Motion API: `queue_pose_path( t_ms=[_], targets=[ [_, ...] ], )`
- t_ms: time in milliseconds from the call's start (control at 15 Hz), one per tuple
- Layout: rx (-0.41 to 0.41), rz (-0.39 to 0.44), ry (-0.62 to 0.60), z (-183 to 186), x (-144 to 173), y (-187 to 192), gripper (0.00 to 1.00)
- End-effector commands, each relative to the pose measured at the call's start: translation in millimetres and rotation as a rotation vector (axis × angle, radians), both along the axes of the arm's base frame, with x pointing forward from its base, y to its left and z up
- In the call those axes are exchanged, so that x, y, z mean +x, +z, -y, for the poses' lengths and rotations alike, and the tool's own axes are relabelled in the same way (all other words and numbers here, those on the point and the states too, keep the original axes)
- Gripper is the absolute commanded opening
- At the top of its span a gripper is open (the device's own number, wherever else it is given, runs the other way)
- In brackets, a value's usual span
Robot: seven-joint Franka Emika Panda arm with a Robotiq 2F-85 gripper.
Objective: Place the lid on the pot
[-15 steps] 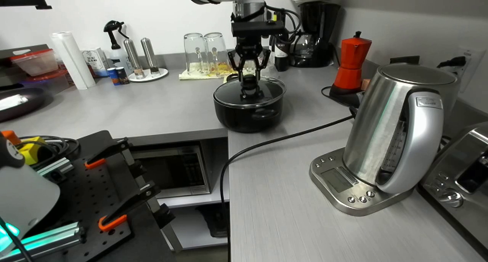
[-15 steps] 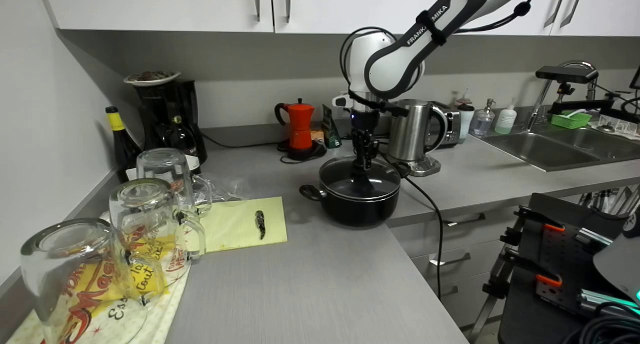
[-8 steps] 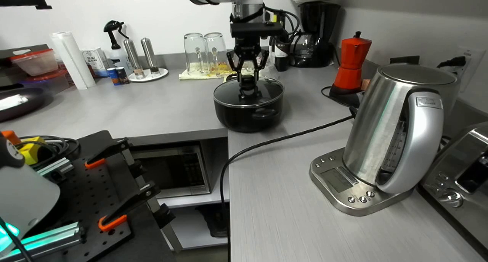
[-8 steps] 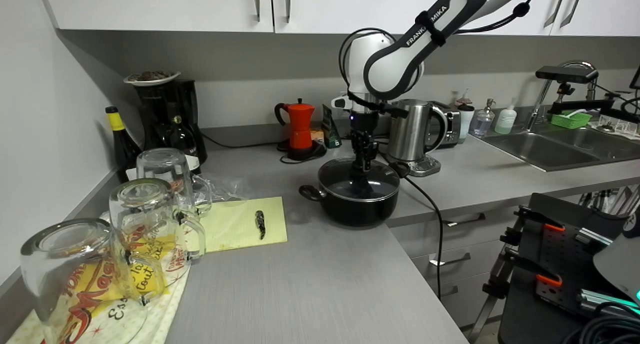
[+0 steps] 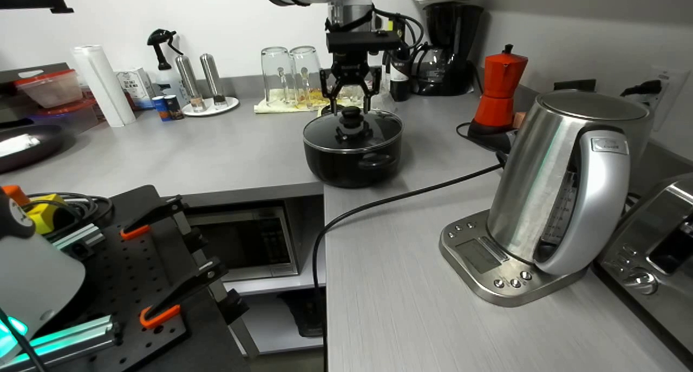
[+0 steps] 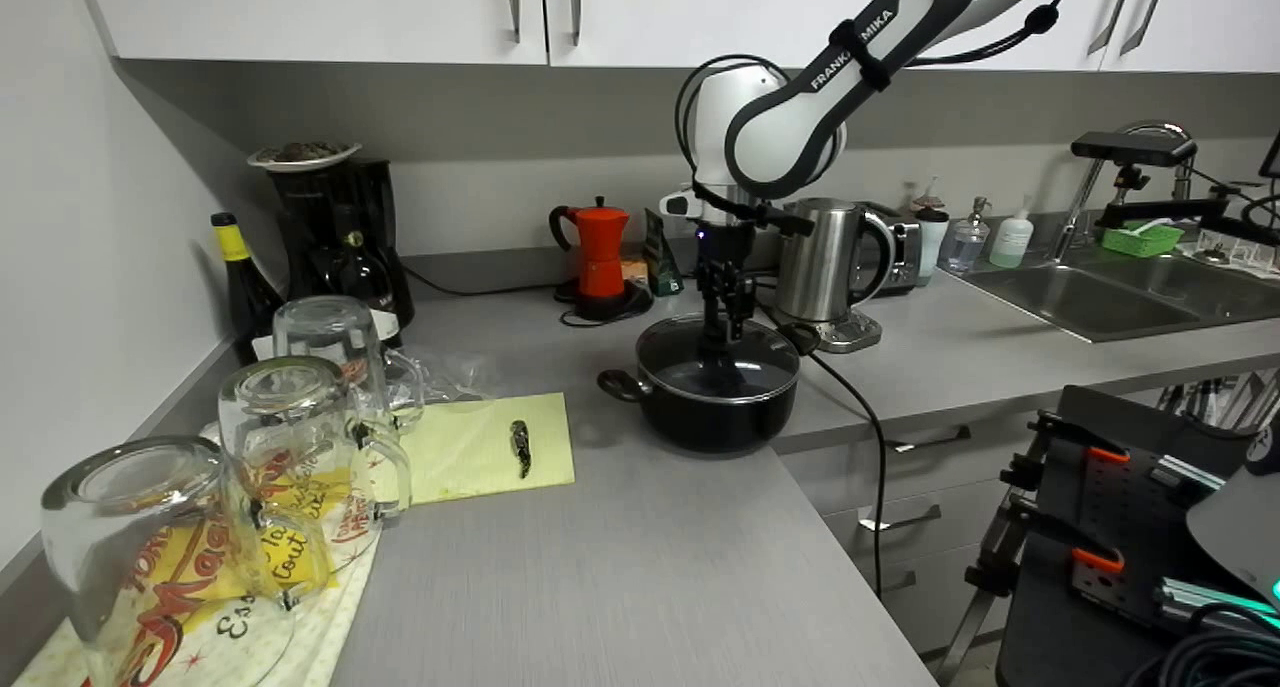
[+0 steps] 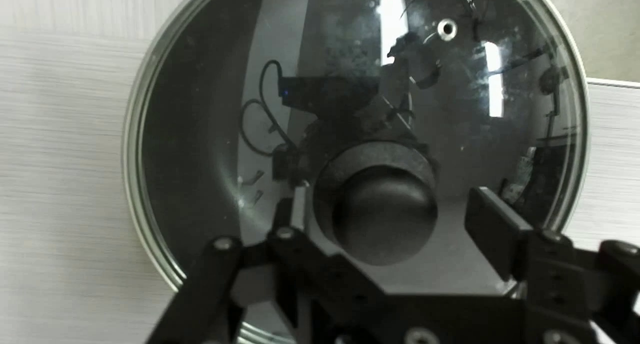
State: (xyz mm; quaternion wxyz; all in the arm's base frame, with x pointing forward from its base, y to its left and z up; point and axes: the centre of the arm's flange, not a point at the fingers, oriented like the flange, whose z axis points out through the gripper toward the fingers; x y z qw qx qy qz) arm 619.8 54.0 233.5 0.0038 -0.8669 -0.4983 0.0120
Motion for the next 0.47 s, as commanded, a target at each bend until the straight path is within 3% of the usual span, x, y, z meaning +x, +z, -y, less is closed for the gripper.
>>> queue_pose_path(
  t_ms=[0,400],
  targets=[
    [0.034,0.009,0.024,-3,3,11,1.00],
    [0.012,0.023,0.026,-10,3,13,1.00]
  ],
)
